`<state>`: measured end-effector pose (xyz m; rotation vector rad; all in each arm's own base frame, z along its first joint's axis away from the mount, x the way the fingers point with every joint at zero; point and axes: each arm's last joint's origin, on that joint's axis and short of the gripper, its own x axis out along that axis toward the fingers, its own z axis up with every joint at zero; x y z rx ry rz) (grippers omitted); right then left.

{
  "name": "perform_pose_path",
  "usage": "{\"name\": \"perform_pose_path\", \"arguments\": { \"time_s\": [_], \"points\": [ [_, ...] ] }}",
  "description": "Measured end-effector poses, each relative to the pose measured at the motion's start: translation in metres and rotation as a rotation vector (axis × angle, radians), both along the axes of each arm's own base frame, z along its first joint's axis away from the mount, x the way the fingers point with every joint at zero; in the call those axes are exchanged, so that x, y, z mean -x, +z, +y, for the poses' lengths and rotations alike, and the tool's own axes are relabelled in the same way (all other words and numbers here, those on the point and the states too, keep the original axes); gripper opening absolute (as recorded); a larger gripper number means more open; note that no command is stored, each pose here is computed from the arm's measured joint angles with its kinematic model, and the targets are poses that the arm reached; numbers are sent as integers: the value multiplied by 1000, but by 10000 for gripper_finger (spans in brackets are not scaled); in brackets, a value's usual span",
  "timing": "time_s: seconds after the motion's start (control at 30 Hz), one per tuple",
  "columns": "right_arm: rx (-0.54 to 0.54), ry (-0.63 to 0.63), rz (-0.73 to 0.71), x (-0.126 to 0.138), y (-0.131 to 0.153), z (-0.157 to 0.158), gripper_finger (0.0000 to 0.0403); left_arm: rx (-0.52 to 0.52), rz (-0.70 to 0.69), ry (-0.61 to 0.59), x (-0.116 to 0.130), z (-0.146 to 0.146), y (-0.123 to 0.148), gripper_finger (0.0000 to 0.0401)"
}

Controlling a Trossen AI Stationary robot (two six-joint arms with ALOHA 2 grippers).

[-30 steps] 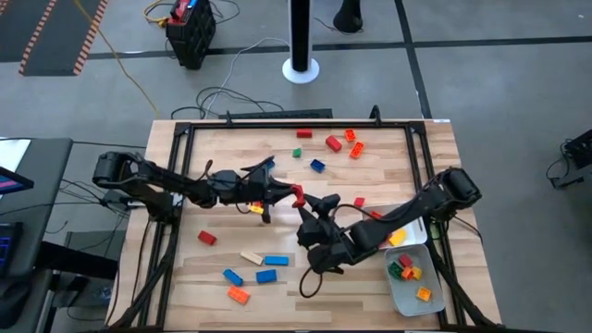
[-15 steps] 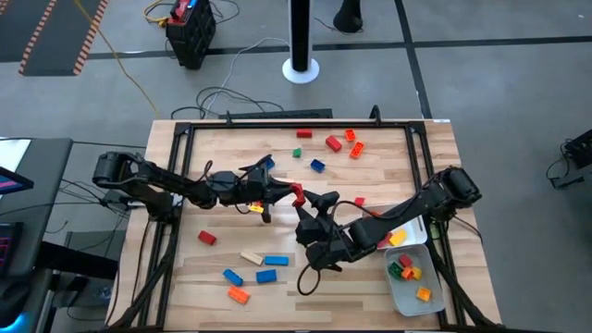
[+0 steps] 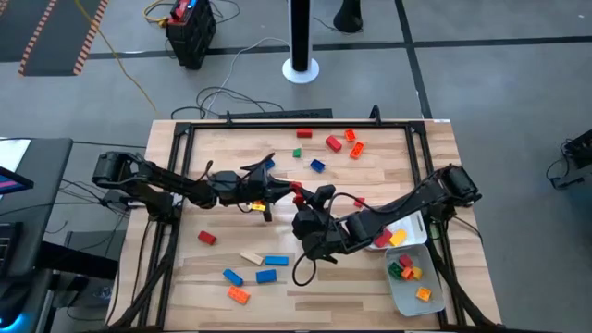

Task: Sort blocks by size
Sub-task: Put the red block into the white bin

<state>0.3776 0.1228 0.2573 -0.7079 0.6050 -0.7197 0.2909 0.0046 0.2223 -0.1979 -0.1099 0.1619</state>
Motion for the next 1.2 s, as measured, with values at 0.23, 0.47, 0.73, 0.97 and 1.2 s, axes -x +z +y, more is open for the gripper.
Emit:
{"name": "perform_pose_path", "arguments": {
  "time_s": [0.23, 0.47, 0.73, 0.97, 1.2],
  "points": [
    [-29, 24, 25, 8, -3, 8, 160, -66, 55, -5, 6, 0, 5, 174],
    [-206, -53, 30, 45, -6, 13, 162, -97, 167, -7, 25, 0, 18, 251],
    [-703, -466, 130, 103, 1, -3, 162, -73, 365, -25, 35, -2, 6, 246],
    [-783, -667, 339, 130, -3, 3, 163, -60, 435, -27, 37, -3, -1, 245],
    [-801, -712, 405, 139, -19, 7, 214, -55, 512, -31, 39, -4, -8, 245]
  ]
}}
